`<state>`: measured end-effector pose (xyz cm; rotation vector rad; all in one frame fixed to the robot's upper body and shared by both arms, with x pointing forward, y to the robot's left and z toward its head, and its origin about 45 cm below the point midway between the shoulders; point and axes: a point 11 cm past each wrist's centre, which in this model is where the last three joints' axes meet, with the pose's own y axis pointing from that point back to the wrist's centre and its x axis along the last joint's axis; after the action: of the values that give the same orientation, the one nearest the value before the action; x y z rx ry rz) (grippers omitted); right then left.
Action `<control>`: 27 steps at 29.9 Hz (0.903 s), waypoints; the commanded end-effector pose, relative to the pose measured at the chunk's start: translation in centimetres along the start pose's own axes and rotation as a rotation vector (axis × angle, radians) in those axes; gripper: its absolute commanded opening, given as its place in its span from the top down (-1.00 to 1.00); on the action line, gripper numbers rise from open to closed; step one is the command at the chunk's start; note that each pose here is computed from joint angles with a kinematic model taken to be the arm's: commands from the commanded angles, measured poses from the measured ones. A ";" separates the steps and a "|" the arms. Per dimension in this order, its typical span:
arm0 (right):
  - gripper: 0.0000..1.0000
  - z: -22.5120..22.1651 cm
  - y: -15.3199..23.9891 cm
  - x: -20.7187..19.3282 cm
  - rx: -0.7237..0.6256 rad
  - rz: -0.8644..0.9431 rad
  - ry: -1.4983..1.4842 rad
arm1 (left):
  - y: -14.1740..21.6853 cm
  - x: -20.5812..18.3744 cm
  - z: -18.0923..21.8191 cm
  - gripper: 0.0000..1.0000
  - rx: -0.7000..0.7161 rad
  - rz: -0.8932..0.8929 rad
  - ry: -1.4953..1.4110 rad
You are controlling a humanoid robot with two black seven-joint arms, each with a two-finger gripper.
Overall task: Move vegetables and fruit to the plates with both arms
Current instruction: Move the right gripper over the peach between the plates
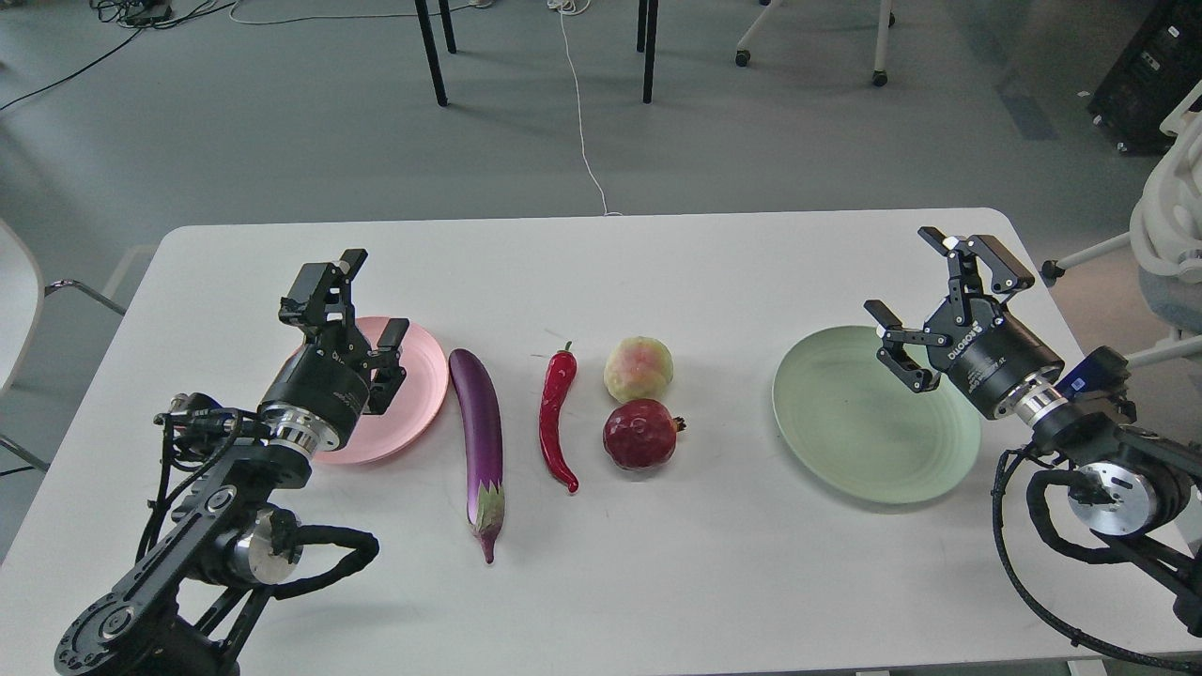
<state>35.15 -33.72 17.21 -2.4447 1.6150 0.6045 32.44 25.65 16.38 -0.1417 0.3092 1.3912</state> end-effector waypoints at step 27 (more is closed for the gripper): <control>-0.96 -3.1 -11.8 -13.8 -0.504 -0.945 1.624 | -0.1 -0.8 1.5 -0.99 -0.079 -0.034 0.019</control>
<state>41.22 -20.35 25.31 -3.6996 0.1669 -1.3374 32.70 25.29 17.91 -0.2209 0.2676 1.3688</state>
